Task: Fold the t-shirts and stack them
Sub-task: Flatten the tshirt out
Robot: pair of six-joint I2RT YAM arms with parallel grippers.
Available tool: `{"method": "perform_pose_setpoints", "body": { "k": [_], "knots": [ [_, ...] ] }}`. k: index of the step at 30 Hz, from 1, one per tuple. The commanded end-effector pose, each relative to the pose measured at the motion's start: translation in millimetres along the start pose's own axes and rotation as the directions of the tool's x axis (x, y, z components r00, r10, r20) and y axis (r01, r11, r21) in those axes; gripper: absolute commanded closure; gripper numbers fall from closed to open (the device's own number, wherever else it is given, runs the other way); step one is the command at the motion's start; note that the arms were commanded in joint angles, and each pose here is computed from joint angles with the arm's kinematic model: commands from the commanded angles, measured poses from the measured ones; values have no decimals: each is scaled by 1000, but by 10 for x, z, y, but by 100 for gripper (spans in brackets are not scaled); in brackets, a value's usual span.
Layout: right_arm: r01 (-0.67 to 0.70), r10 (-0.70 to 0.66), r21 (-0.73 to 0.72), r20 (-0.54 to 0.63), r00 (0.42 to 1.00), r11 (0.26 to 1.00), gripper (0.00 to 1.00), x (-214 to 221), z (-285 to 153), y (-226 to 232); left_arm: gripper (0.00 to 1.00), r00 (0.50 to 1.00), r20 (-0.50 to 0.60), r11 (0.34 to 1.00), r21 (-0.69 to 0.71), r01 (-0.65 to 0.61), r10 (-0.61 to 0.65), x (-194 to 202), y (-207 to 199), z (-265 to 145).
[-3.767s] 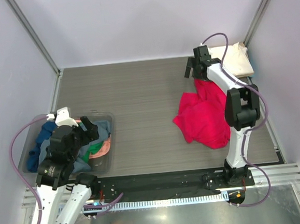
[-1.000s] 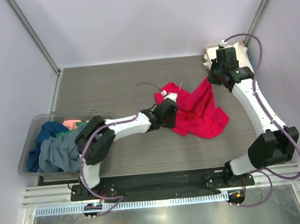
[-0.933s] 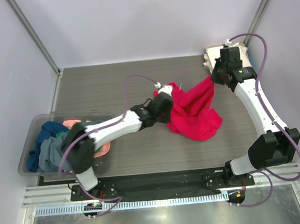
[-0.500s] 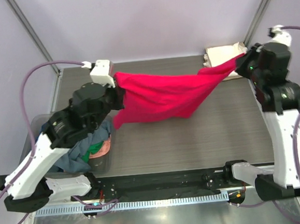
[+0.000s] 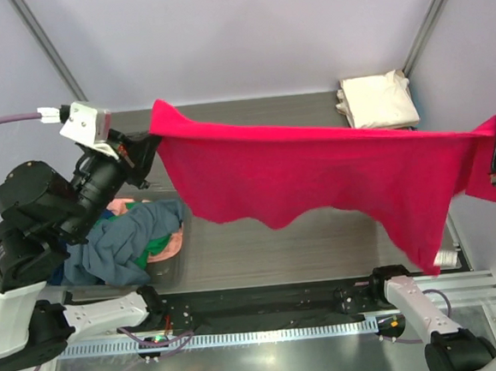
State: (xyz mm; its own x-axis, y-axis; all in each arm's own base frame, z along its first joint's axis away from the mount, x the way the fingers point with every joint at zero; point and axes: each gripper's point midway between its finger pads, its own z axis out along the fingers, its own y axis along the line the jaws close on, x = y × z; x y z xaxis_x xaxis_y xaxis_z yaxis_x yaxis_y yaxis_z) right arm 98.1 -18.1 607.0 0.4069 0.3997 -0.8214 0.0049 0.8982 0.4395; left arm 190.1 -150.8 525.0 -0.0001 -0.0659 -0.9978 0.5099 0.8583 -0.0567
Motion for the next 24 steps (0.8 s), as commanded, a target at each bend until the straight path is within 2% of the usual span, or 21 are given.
{"method": "perform_pose_setpoints", "body": {
  "k": [1,3,4,5,6,7,9,10,11,12,14,15,17,19,20,22,23,24],
  "knots": [
    [124,-124,-5,-112,986,992,99,350,776,62,100,993,51,992,-83,-98,102,-181,121,136],
    [166,-172,-52,-152,973,985,99,478,1075,158,100,985,-49,973,-157,-170,164,63,138,429],
    [193,-200,-52,-236,951,980,99,829,1444,118,100,977,-98,962,-182,-204,189,180,143,554],
    [204,-214,-66,-270,939,977,99,986,1604,118,100,961,-170,950,-190,-247,216,391,102,764],
    [205,-224,-92,-323,920,974,99,1221,1763,124,100,956,-218,952,-191,-239,196,562,92,871],
    [221,-243,-101,-436,867,970,99,1776,2090,15,100,953,-264,948,-235,-215,151,737,263,994],
    [193,-244,-149,-581,777,970,99,2509,2308,-75,100,935,-352,974,-186,-126,53,1185,312,1305],
    [194,-235,-138,-681,694,971,99,3094,2442,-263,100,912,-407,958,-276,-72,-48,1514,637,1397],
    [193,-226,-134,-754,617,972,94,3535,2453,-414,100,888,-453,950,-302,-73,-75,1755,761,1475],
    [190,-216,-130,-801,559,973,78,3846,2444,-500,99,848,-517,928,-361,-93,-116,2100,1029,1593],
    [231,-192,-104,-896,401,967,21,4553,2376,-826,82,781,-598,902,-416,-111,-180,2545,1272,1691],
    [296,-189,-81,-915,357,952,16,4668,2320,-958,66,702,-671,891,-440,-116,-240,2941,1443,1739],
    [316,-181,-71,-925,334,946,13,4785,2307,-1038,51,684,-671,884,-460,-82,-286,2989,1497,1838],
    [342,-194,-63,-911,364,938,12,4689,2335,-1046,44,684,-670,884,-461,-76,-290,2990,1483,1903],
    [351,-187,-54,-914,360,935,11,4685,2290,-1081,43,690,-657,879,-473,-64,-304,2971,1473,1903],
    [348,-192,-44,-895,403,936,11,4476,2271,-1022,41,706,-635,875,-482,-45,-314,2955,1424,1900],
    [342,-179,-42,-907,382,939,11,4526,2148,-1046,41,718,-612,870,-493,-19,-331,2883,1383,1873],
    [317,-174,-32,-885,431,948,11,4371,2136,-952,40,719,-609,873,-488,-8,-334,2888,1313,1865]
  ]
}}
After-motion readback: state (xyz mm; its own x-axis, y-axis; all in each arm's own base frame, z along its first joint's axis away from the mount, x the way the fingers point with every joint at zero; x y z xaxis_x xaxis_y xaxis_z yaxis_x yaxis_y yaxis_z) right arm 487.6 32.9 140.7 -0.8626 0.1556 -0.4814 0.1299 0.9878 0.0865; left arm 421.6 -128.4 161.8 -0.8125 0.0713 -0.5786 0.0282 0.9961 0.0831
